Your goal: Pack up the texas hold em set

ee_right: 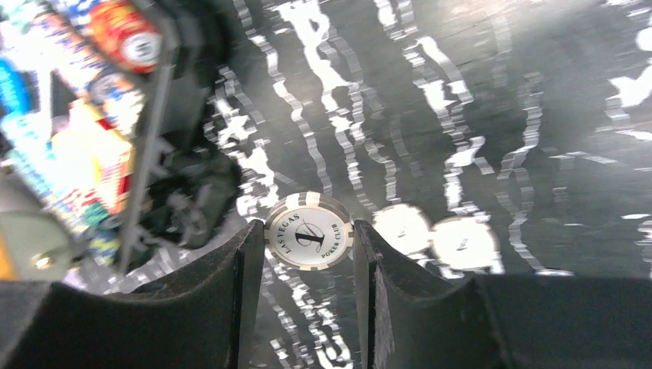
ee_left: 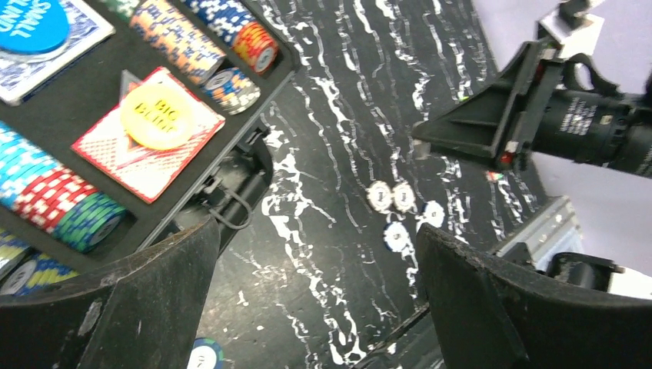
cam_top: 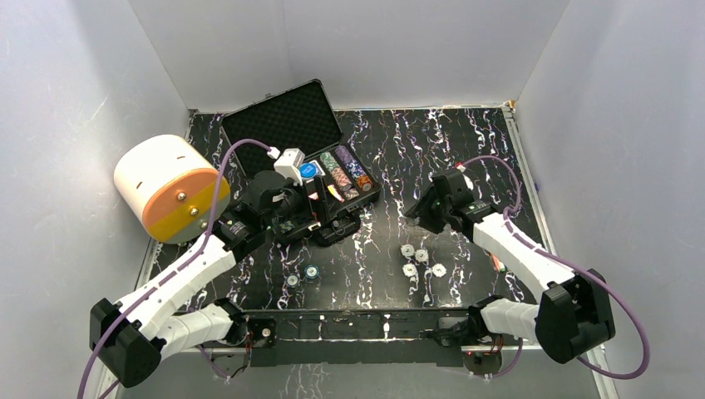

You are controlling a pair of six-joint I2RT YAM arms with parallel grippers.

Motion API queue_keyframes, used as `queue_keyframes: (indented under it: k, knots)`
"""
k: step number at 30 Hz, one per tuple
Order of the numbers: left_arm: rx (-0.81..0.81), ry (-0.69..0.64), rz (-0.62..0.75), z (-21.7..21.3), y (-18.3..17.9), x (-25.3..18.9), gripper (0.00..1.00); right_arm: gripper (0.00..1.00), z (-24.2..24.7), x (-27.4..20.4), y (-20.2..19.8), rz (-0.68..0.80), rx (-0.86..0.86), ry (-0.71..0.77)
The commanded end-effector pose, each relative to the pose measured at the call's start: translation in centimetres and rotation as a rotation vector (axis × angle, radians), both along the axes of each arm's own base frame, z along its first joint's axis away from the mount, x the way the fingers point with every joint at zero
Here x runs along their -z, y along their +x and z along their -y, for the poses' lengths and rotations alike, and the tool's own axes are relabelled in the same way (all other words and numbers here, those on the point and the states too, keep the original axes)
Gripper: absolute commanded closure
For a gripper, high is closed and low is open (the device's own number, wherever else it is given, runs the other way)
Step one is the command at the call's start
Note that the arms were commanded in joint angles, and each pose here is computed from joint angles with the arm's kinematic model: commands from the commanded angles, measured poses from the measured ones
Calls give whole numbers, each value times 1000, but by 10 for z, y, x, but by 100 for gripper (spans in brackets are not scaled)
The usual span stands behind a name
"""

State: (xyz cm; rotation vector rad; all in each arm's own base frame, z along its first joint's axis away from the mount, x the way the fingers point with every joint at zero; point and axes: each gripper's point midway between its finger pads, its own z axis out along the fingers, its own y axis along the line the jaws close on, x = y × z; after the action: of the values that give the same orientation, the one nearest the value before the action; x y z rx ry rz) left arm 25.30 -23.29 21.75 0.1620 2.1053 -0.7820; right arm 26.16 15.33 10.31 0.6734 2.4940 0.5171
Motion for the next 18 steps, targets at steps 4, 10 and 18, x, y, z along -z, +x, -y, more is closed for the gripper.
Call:
queue_keyframes:
  k: [4, 10, 18]
  knots:
    - [106, -122, -22, 28, -6, -5, 2, 61, -85, -75, 12, 132, 19, 353]
    - [162, -156, -77, 44, -7, 9, 16, 61, -128, -96, 6, 112, 27, 475]
    - [187, -250, -110, 61, -7, 13, 38, 63, -156, -101, -1, 50, 25, 576]
